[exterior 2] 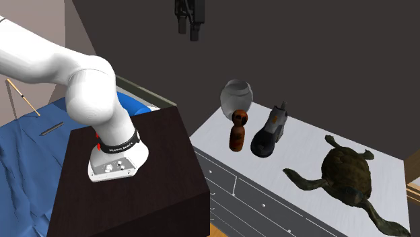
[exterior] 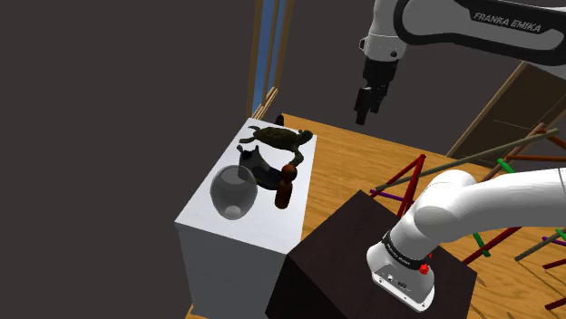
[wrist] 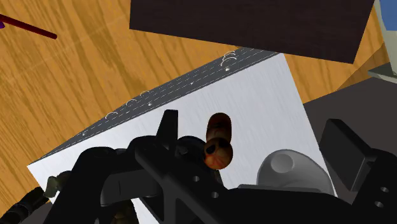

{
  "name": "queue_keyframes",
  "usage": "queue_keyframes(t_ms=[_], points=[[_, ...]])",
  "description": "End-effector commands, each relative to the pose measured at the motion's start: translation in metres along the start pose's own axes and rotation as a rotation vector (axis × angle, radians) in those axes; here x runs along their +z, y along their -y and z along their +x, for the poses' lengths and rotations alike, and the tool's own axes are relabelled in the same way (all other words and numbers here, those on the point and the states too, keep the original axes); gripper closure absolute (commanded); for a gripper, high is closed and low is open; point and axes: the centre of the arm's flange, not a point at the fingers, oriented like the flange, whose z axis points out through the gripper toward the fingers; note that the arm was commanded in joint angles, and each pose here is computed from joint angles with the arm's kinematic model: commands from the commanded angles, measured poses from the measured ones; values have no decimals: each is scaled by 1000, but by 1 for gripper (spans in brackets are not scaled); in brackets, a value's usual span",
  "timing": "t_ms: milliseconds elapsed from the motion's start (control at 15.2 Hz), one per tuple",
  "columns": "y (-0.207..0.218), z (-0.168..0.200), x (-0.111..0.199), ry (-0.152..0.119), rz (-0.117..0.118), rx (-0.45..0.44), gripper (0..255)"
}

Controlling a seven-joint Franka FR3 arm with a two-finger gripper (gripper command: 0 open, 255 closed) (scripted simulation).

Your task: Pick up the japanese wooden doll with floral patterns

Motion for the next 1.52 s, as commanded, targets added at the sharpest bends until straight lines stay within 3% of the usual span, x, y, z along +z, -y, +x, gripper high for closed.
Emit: queue_keyframes(t_ms=[0, 1452], points=[[0, 0, 0, 0, 0, 0, 0], [-18, 126, 246, -236, 203, 185, 0]])
